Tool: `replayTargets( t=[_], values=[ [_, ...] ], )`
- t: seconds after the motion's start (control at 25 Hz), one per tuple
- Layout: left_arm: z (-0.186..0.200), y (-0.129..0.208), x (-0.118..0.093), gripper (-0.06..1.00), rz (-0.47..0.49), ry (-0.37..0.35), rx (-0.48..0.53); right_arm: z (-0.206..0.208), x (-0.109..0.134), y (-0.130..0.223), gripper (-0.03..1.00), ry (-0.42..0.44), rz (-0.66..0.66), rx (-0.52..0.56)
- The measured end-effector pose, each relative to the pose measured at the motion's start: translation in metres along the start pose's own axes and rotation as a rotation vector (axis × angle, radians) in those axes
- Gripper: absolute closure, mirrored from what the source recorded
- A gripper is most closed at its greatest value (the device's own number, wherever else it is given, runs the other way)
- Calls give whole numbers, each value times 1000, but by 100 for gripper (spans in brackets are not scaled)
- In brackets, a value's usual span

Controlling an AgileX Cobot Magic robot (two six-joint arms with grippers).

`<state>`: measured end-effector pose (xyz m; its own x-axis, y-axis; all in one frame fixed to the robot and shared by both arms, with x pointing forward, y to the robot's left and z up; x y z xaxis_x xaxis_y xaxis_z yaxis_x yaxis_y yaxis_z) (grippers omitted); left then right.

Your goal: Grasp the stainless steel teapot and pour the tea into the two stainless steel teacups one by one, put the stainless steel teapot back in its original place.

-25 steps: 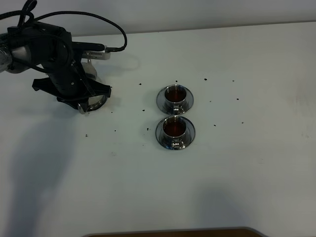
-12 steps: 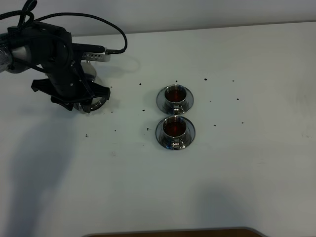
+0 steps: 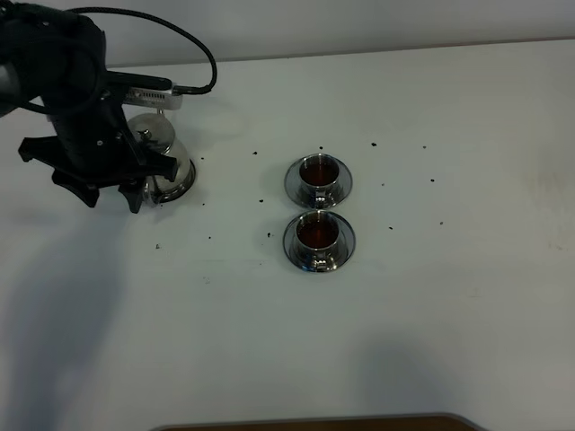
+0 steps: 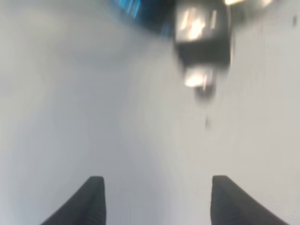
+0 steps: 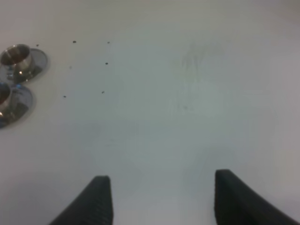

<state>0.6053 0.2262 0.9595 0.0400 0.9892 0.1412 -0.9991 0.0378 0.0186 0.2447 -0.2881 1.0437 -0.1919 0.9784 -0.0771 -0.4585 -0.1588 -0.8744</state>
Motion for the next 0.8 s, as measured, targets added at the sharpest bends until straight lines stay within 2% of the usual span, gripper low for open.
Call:
replayTargets(
  t=[0.12,0.32,0.6,0.8],
  values=[
    [17,12,5,40,8,-7,36,0,0,0,49,0,0,0],
    [31,32,5,40,-7,50,27,0,0,0,49,0,0,0],
    [30,94,13,40,-10,81,94,0,0,0,49,0,0,0],
    [36,144,21,40,13,106,84,0,0,0,49,0,0,0]
  ],
)
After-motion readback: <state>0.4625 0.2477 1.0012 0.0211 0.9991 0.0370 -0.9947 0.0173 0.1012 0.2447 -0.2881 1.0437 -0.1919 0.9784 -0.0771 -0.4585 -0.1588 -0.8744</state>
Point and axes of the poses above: a point on each arm's last joint axis where the gripper is mounted, z pointing back along that axis away from the gripper, x along the wrist's bending axis when the last joint is at zero, y = z × x, the point moved 2 cm from there along -z, pointing out along that axis toward the gripper, and after that the axes turned 7 degrees about z, right-handed, at the moved point
